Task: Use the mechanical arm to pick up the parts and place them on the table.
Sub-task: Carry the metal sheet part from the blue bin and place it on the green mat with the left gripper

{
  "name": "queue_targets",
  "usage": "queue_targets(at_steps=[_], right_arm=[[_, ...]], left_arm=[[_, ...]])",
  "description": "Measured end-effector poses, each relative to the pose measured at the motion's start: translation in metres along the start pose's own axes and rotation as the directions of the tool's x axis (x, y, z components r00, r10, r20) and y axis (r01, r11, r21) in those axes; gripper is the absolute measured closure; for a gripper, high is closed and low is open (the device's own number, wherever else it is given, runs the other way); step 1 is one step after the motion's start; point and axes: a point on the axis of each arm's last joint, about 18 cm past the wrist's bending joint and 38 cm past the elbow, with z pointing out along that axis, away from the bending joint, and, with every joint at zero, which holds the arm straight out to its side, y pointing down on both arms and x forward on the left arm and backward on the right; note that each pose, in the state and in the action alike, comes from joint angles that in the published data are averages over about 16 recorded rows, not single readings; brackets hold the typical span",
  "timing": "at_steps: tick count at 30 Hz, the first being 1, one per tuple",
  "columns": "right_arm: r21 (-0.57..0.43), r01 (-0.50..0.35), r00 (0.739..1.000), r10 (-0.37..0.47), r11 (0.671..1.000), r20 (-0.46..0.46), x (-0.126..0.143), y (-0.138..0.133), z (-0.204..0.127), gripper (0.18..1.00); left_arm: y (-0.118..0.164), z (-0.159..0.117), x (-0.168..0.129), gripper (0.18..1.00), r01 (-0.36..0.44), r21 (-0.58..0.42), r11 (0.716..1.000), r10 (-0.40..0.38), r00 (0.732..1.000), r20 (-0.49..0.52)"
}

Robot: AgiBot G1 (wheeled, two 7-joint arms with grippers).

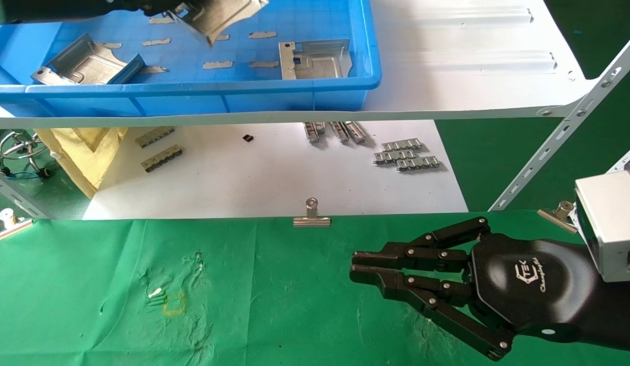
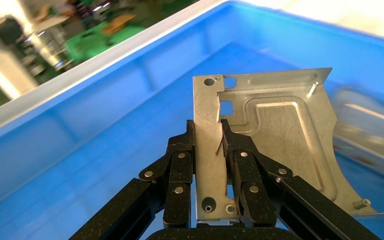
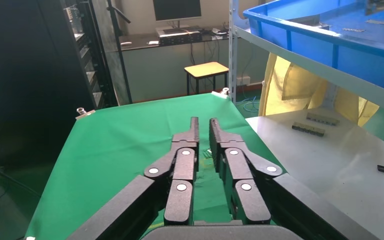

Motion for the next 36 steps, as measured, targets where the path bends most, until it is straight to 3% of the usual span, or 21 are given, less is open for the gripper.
queue_targets(at_steps=[9,19,28,36], right_arm=[[0.0,0.0,1.0,0.0,1.0,0.0,0.0,0.0,0.0,0.852],[0.0,0.0,1.0,0.0,1.0,0.0,0.0,0.0,0.0,0.637],[0.0,0.0,1.0,0.0,1.0,0.0,0.0,0.0,0.0,0.432],[0.0,0.0,1.0,0.0,1.0,0.0,0.0,0.0,0.0,0.291]], left_arm=[[0.004,-0.038,0.026,0.912,-0.118,0.102,0.988,0.136,0.973,-0.185],[0.032,-0.082,0.045,0.912,-0.313,0.195,0.929,0.357,0.899,-0.255],[0.084,-0.118,0.077,0.912,-0.441,0.207,0.874,0.486,0.812,-0.324],[0.156,-0.122,0.098,0.912,-0.512,0.113,0.852,0.507,0.749,-0.427]])
